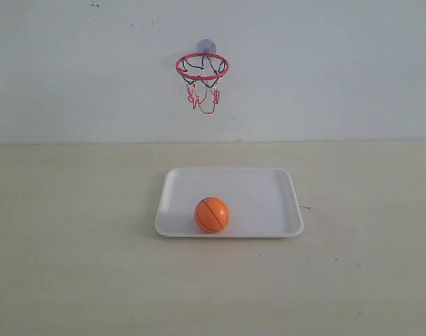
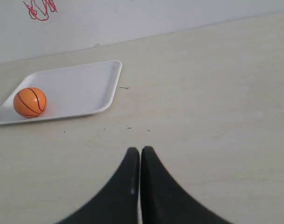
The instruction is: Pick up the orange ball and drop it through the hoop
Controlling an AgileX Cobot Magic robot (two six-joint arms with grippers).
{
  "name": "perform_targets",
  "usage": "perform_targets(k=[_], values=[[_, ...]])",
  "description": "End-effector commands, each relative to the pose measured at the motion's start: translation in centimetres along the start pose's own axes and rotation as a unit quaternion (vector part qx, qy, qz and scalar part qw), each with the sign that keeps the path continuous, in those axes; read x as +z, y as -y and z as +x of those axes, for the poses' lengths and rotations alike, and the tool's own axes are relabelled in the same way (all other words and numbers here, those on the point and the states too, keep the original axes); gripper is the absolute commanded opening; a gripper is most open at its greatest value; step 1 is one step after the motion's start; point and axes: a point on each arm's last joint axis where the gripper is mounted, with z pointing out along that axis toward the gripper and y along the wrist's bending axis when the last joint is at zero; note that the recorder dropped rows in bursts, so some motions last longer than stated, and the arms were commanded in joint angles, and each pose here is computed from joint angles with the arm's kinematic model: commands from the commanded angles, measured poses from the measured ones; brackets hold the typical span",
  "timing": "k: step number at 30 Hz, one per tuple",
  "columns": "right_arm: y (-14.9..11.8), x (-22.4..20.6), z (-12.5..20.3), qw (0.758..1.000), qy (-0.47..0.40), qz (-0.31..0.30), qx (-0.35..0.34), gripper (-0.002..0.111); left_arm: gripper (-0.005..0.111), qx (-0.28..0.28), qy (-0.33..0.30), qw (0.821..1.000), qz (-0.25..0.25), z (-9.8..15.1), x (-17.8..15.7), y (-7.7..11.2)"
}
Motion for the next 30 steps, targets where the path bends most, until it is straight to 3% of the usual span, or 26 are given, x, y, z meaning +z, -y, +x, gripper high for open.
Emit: perform_targets(k=[1,8,14,15,18,20,22,24,27,30], values=[[0.1,-0.1,-0.1,1.000,0.009,0.006,-0.025,0.000,0.004,-0.003,0.001,1.000,0.006,0.1,0.0,0.1],[0.0,-0.1,-0.5,0.999,0.031,0.002,-0.025,0.000,0.004,-0.003,0.001,1.000,0.006,0.1,0.0,0.1],[-0.5,-0.6,-3.0,0.985,0.169,-0.022,-0.029,0.000,0.004,-0.003,0.001,1.000,0.006,0.1,0.0,0.1],[-0.6,-0.9,-3.7,0.976,0.213,-0.028,-0.036,0.000,0.004,-0.003,0.001,1.000,0.006,0.1,0.0,0.1],[-1.3,-4.1,-7.4,0.882,0.466,-0.065,-0.026,0.000,0.004,-0.003,0.001,1.000,0.006,0.1,0.0,0.1],[-1.4,-5.1,-9.1,0.874,0.482,-0.065,0.001,0.000,0.004,-0.003,0.001,1.000,0.006,0.1,0.0,0.1],[-1.9,-6.1,-11.2,0.881,0.470,-0.058,-0.003,0.000,0.004,-0.003,0.001,1.000,0.006,0.1,0.0,0.1],[-2.7,-6.3,-13.4,0.904,0.424,-0.046,-0.034,0.000,0.004,-0.003,0.001,1.000,0.006,0.1,0.0,0.1],[-3.7,-4.4,-16.2,0.955,0.288,-0.035,-0.061,0.000,0.004,-0.003,0.001,1.000,0.006,0.1,0.0,0.1],[-4.5,-1.1,-18.0,0.989,0.117,-0.026,-0.090,0.000,0.004,-0.003,0.001,1.000,0.006,0.1,0.0,0.1]])
